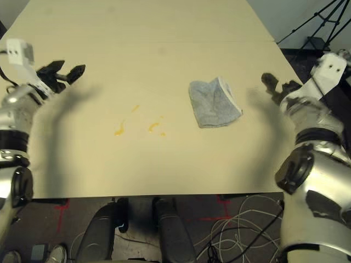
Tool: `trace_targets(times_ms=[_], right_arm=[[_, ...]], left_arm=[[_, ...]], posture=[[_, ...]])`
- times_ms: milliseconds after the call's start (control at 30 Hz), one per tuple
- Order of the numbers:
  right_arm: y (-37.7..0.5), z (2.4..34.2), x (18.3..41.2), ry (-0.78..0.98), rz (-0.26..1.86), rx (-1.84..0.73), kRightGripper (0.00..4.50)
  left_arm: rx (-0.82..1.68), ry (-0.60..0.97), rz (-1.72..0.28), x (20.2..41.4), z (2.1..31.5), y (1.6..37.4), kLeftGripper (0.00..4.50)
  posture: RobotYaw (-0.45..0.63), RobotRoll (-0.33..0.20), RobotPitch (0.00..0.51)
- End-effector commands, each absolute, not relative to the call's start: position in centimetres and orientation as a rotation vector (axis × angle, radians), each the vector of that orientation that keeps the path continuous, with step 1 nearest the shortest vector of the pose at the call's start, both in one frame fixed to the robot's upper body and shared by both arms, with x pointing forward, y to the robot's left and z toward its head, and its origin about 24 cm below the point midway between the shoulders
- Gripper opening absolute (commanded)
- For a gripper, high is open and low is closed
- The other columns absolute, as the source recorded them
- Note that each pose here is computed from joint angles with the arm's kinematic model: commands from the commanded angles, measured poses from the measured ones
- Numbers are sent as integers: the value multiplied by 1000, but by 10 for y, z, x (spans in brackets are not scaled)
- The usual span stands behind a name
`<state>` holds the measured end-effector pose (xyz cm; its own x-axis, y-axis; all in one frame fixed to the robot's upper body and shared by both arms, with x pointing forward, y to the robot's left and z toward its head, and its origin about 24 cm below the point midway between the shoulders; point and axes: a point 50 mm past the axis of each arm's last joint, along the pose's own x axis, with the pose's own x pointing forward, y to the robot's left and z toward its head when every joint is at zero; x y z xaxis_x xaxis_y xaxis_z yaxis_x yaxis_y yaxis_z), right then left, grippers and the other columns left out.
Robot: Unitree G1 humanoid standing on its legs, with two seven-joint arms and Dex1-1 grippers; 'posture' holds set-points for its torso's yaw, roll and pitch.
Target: Wipe the water off the table with a rag.
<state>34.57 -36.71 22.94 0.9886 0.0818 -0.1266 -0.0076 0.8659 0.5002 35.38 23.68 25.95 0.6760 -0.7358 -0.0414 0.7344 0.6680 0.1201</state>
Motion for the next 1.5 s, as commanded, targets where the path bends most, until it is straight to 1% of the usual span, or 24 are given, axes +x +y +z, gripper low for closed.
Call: trace_targets(times_ms=[33,167,267,400,600,733,800,900,967,1100,1300,1500], right_arm=[[-363,221,335,325,158,541,4475],[-357,208,328,510,236,472,4475],[-355,204,327,550,252,452,4475],[-354,197,325,612,272,414,4475],[-344,179,322,739,356,426,4475],[-342,177,326,710,340,435,4475],[-345,182,329,642,293,439,4475],[-349,197,334,512,243,498,4475],[-351,204,334,476,228,523,4475],[-354,206,329,500,235,537,4475],[-353,206,320,574,326,550,4475],[-356,204,314,611,346,540,4475]], left_arm=[[148,105,-1001,336,267,231,4500],[185,166,-1049,329,269,234,4500],[202,191,-1081,327,266,228,4500],[195,260,-1151,317,259,223,4500],[215,310,-1186,312,256,218,4500],[226,305,-1182,312,256,216,4500],[226,305,-1185,312,256,215,4500],[229,309,-1190,312,253,213,4500],[235,310,-1192,311,251,211,4500],[232,309,-1194,311,250,209,4500],[223,307,-1187,311,249,208,4500],[216,305,-1180,311,247,207,4500]], posture=[[0,0,246],[4,0,241],[8,0,241],[16,0,244],[24,0,245],[26,0,243],[24,0,244],[23,0,244],[21,0,244],[19,0,243],[16,0,243],[15,0,239]])
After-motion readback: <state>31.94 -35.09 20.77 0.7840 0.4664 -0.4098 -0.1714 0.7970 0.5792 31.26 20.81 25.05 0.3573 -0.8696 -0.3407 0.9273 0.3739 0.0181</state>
